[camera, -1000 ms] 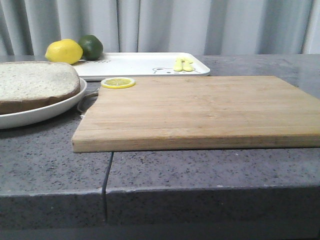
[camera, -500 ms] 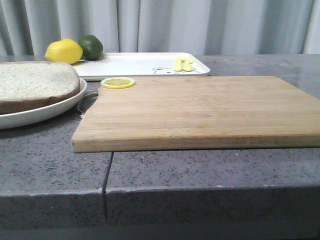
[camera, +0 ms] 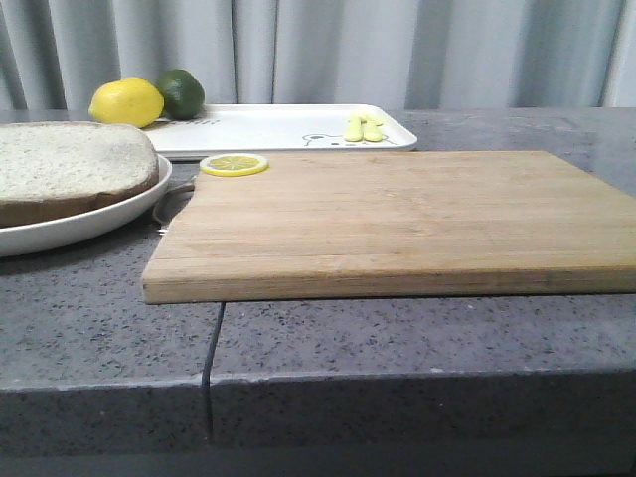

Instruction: Place bread and move sandwich to tray

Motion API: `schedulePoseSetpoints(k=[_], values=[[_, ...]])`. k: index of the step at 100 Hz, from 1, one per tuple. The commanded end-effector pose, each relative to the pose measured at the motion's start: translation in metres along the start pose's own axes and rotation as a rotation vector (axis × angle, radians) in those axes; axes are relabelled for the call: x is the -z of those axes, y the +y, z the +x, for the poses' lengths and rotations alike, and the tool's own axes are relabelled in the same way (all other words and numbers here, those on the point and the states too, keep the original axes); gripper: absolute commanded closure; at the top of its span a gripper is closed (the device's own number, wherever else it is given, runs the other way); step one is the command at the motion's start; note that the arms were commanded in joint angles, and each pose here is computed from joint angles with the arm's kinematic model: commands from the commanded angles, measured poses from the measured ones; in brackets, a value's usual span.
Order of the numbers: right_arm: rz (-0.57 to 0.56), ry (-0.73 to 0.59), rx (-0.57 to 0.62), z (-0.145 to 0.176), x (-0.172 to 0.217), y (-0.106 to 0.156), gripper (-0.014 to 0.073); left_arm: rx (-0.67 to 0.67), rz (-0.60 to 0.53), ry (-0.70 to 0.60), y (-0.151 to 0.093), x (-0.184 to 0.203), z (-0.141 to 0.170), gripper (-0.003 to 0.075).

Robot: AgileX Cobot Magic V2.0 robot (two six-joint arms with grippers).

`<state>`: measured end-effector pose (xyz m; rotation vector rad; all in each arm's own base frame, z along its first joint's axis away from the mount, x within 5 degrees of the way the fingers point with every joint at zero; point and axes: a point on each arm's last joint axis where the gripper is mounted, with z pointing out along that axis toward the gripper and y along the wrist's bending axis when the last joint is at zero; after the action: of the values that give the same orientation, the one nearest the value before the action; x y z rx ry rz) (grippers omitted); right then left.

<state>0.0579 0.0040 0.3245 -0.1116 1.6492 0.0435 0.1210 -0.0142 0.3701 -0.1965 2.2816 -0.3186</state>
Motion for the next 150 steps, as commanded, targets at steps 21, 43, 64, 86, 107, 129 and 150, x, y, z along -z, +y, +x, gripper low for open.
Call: schedulePoseSetpoints(k=[21,43,64,86,107,129,150], values=[[0.005,-0.096,0.009,-0.015,0.002,-0.001,0.0084,0.064,-0.048,-0.015,0.009,-0.025,-0.025,0.0293],[0.005,-0.096,0.009,-0.015,0.002,-0.001,0.0084,0.100,-0.077,0.017,0.018,-0.053,-0.036,0.0293],[0.005,-0.096,0.009,-0.015,0.002,-0.001,0.0084,0.121,-0.090,0.062,0.023,-0.080,-0.041,0.0293],[0.005,-0.096,0.009,-0.015,0.002,-0.001,0.0084,0.151,-0.091,0.101,0.028,-0.103,-0.044,0.0293],[0.005,-0.096,0.009,-0.015,0.002,-0.001,0.0084,0.165,-0.107,0.153,0.033,-0.124,-0.043,0.0293],[0.005,-0.096,0.009,-0.015,0.002,-0.001,0.0084,0.188,-0.115,0.196,0.038,-0.144,-0.041,0.0293],[0.005,-0.096,0.009,-0.015,0.002,-0.001,0.0084,0.211,-0.118,0.226,0.042,-0.160,-0.039,0.0293]])
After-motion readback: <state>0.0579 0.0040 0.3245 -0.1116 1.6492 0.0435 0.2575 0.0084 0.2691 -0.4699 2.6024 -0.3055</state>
